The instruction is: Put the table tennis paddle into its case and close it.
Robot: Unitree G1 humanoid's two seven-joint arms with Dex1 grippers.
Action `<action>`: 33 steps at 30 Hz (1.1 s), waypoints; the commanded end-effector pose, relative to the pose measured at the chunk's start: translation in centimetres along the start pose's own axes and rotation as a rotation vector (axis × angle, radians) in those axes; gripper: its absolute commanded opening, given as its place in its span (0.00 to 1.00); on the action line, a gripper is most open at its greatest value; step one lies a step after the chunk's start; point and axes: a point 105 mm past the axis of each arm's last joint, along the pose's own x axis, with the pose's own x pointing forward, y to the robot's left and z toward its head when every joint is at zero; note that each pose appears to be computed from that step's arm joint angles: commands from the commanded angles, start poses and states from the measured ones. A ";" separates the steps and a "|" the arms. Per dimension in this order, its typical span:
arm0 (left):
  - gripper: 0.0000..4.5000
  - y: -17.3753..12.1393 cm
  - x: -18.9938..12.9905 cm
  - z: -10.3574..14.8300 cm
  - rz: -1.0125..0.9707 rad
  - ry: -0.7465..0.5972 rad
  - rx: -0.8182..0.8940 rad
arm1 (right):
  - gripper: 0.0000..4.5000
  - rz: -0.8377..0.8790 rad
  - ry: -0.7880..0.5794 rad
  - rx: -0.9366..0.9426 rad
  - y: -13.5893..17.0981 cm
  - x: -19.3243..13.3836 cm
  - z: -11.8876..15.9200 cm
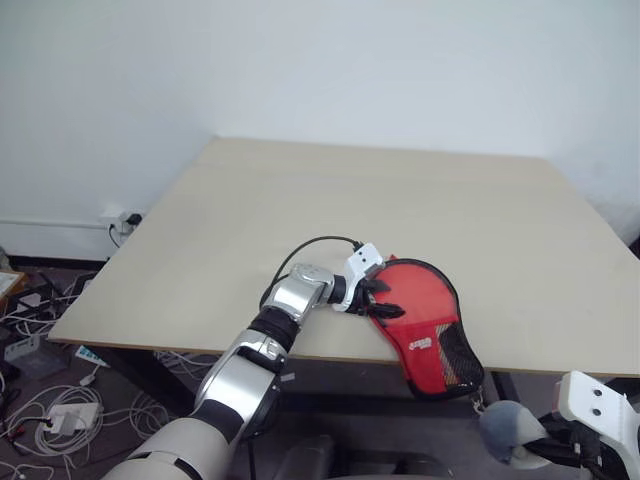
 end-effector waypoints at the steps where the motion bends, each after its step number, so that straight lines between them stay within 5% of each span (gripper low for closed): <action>1: 0.85 0.4 0.1 -1.6 0.023 0.070 -0.030 | 0.00 0.065 -0.046 -0.044 1.2 0.8 1.3; 11: 0.85 0.5 0.1 -1.3 0.025 0.074 -0.028 | 0.00 0.143 0.031 -0.126 2.1 3.4 0.5; 33: 0.85 0.6 0.2 -0.9 0.031 0.074 -0.023 | 0.00 0.285 -0.247 -0.334 2.3 5.1 10.2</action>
